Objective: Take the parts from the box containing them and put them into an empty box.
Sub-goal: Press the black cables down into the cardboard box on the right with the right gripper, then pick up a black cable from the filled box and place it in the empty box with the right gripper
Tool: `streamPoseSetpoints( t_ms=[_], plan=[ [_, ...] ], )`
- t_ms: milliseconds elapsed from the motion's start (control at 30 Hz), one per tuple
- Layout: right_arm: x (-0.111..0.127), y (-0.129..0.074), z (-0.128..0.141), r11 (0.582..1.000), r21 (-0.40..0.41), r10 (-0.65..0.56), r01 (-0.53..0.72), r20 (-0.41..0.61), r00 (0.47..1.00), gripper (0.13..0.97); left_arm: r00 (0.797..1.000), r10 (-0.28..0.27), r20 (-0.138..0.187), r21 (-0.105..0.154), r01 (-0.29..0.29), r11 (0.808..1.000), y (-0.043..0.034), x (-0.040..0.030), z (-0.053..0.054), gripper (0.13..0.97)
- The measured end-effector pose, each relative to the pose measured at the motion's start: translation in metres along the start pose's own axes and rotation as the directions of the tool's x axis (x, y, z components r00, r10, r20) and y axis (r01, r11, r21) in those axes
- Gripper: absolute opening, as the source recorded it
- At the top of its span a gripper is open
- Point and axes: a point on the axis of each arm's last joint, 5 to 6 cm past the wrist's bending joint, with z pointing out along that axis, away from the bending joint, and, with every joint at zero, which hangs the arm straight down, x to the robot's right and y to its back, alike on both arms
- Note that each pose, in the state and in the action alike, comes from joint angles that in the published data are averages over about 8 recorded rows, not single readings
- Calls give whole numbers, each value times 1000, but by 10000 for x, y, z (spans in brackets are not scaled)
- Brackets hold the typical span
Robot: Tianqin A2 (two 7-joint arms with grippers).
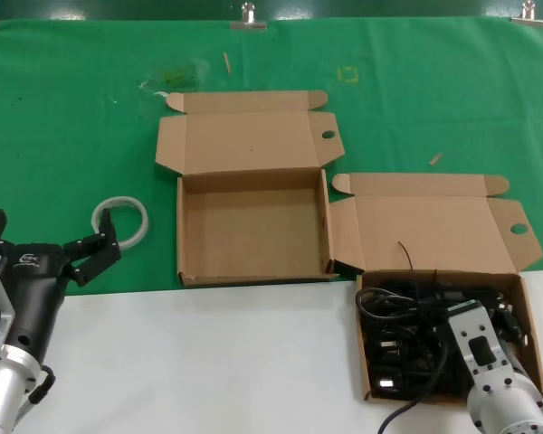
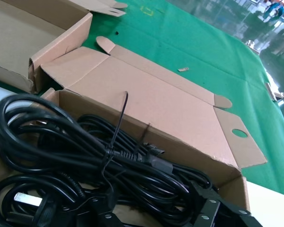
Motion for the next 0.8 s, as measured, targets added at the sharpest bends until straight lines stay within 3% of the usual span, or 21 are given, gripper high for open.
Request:
streamPoseSetpoints(
  t_ms=[367, 633, 800],
  plan=[
    [80, -131, -228, 1000, 17, 10, -10, -23, 1000, 438, 1000, 0, 0, 0, 0, 1000, 0, 0, 0, 965],
    [143, -204, -469, 1000, 13, 10, -10, -42, 999, 230, 1000, 0, 0, 0, 0, 1000, 0, 0, 0, 965],
    [165, -234, -598, 1000, 12, 16, -15, -48, 999, 198, 1000, 0, 0, 0, 0, 1000, 0, 0, 0, 965]
  ],
)
